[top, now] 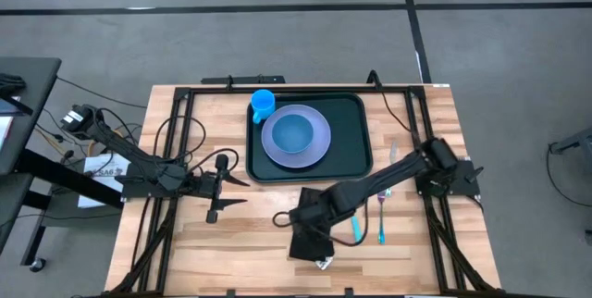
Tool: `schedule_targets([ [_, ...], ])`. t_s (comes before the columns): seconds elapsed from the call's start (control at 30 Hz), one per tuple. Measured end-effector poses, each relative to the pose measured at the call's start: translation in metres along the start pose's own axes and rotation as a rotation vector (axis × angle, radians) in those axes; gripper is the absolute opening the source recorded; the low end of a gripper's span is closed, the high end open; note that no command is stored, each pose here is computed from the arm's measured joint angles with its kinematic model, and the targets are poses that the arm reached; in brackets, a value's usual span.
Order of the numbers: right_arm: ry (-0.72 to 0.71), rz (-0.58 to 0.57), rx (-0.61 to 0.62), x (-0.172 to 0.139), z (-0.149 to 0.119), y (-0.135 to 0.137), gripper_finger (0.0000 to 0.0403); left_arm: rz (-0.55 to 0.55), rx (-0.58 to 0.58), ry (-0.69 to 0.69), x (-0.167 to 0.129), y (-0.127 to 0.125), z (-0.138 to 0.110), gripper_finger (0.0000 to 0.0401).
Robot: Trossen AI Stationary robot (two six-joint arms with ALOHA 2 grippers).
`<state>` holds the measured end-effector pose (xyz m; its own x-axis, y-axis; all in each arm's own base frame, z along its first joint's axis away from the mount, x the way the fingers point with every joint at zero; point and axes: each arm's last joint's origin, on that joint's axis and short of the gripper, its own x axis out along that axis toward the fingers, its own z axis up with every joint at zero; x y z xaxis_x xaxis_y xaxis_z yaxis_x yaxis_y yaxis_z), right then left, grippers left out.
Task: Set up tray
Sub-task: Put the black table napkin to the right of the purple plate on the black serving tray
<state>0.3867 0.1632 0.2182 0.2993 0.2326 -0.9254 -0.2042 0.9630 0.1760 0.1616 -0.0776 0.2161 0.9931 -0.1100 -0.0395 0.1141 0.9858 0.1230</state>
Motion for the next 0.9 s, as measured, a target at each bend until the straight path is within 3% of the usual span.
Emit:
schedule_targets([
  [0.17,0.051,0.072,-0.019,0.006,0.002,0.002,0.0087,0.0,-0.02,-0.001,0.0,0.0,0.0,0.018],
  [0.43,0.027,0.075,0.1,0.006,0.004,0.007,0.0088,0.003,-0.017,-0.007,0.0,0.0,0.001,0.018],
  [0.9,-0.011,-0.039,0.135,0.022,-0.009,0.054,0.0088,-0.003,-0.102,-0.008,0.0,0.0,0.001,0.018],
])
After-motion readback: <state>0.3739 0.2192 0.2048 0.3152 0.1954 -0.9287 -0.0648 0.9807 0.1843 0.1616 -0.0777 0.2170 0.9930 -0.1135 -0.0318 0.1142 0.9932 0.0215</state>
